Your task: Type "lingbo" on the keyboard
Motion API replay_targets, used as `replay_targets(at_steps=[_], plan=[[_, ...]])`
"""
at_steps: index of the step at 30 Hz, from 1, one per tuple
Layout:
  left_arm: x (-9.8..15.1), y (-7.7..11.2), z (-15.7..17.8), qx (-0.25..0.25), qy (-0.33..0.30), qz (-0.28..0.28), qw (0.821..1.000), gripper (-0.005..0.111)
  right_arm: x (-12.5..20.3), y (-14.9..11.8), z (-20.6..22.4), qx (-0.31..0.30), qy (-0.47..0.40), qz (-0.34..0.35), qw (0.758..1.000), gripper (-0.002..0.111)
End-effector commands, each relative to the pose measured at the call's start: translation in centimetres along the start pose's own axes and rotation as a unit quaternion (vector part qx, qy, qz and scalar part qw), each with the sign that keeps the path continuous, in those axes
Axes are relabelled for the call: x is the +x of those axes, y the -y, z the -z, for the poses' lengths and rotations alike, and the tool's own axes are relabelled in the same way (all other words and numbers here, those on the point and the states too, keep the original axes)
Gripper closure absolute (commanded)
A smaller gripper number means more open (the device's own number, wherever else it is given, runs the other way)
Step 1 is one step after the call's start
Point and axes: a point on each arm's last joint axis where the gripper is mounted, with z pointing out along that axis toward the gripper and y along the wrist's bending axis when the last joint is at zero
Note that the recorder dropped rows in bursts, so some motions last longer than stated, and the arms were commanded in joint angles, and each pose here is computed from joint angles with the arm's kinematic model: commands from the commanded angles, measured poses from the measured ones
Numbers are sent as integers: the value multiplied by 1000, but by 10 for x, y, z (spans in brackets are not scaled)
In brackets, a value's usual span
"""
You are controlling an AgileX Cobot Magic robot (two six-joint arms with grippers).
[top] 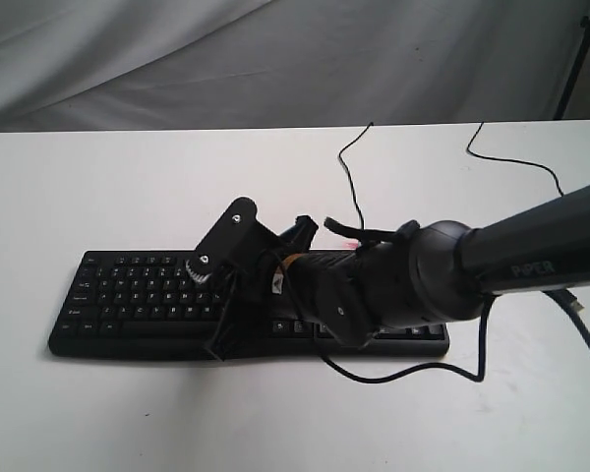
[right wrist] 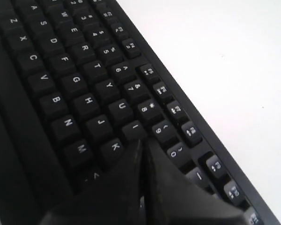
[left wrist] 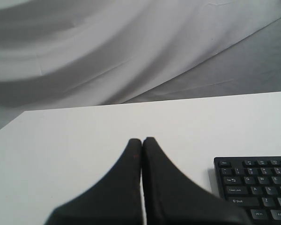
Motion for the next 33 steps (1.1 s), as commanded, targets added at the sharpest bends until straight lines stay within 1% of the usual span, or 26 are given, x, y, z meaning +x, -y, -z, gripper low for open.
replay_targets(at_steps=[1,16,33], plan=[[1,0,-1,2,-2,1,1000,106,-10,5,-3,-9,-11,11,1000,108],[1,0,-1,2,-2,1,1000,106,-2,7,-6,-14,-30,23,999,108],[1,0,-1,2,-2,1,1000,106,-4,8,-6,-10,-21,23,999,108]])
